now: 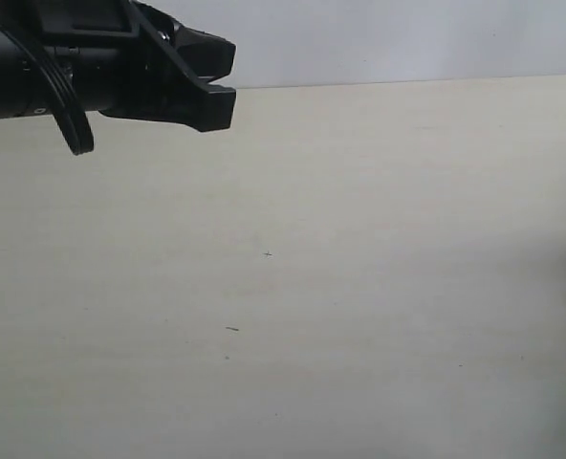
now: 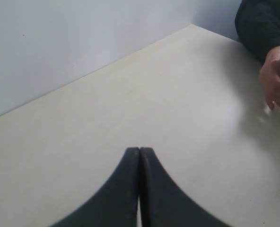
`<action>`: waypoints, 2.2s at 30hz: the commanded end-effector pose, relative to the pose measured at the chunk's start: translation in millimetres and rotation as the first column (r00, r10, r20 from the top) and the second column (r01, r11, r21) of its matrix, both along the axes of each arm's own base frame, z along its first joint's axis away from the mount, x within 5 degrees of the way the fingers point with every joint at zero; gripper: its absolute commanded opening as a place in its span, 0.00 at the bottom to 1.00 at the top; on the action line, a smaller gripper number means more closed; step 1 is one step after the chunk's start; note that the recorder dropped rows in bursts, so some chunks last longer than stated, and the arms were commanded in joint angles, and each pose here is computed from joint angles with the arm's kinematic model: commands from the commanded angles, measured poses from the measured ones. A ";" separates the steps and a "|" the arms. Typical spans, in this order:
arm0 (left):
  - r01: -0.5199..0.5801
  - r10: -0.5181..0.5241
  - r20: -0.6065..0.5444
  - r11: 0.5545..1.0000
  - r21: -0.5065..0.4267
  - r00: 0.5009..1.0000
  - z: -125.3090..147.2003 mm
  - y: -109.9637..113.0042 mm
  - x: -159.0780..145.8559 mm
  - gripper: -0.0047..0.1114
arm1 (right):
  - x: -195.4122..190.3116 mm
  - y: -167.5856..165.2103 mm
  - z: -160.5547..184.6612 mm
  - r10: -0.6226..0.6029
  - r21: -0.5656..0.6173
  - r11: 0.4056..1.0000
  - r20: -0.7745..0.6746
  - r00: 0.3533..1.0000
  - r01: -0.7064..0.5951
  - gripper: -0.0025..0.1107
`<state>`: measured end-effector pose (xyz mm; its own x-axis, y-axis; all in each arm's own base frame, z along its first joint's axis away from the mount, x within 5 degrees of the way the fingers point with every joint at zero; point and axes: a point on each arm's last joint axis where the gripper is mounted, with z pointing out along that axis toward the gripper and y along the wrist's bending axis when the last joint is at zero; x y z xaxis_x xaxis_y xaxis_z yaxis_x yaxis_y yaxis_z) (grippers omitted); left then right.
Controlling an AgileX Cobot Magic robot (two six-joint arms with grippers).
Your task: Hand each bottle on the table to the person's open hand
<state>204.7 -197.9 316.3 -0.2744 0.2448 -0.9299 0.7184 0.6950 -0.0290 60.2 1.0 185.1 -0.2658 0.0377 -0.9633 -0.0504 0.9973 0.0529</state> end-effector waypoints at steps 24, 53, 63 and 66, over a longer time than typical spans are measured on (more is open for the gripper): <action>-0.184 0.185 0.064 0.983 -0.020 0.981 6.7 66.6 -3.2 0.04 | 0.5 0.1 -0.8 0.000 -0.004 1.000 0.004 1.000 0.000 0.02; -0.446 0.512 0.292 0.855 -0.265 0.808 -93.2 179.6 -150.4 0.04 | 0.5 0.1 -0.8 0.000 -0.004 1.000 0.004 1.000 0.000 0.02; -0.434 0.469 0.233 0.881 -0.189 0.852 -116.6 175.8 -149.6 0.04 | 0.5 0.1 -0.8 0.000 -0.004 1.000 0.004 1.000 0.000 0.02; -0.424 0.456 0.220 0.888 -0.178 0.862 -118.1 174.6 -150.1 0.04 | 0.5 0.1 -0.8 0.000 -0.004 1.000 0.004 1.000 0.000 0.02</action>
<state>55.6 -22.3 200.5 -0.0701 0.0296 -0.9971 0.3204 0.9473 0.0056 60.2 1.0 185.1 -0.2658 0.0377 -0.9633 -0.0504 0.9973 0.0529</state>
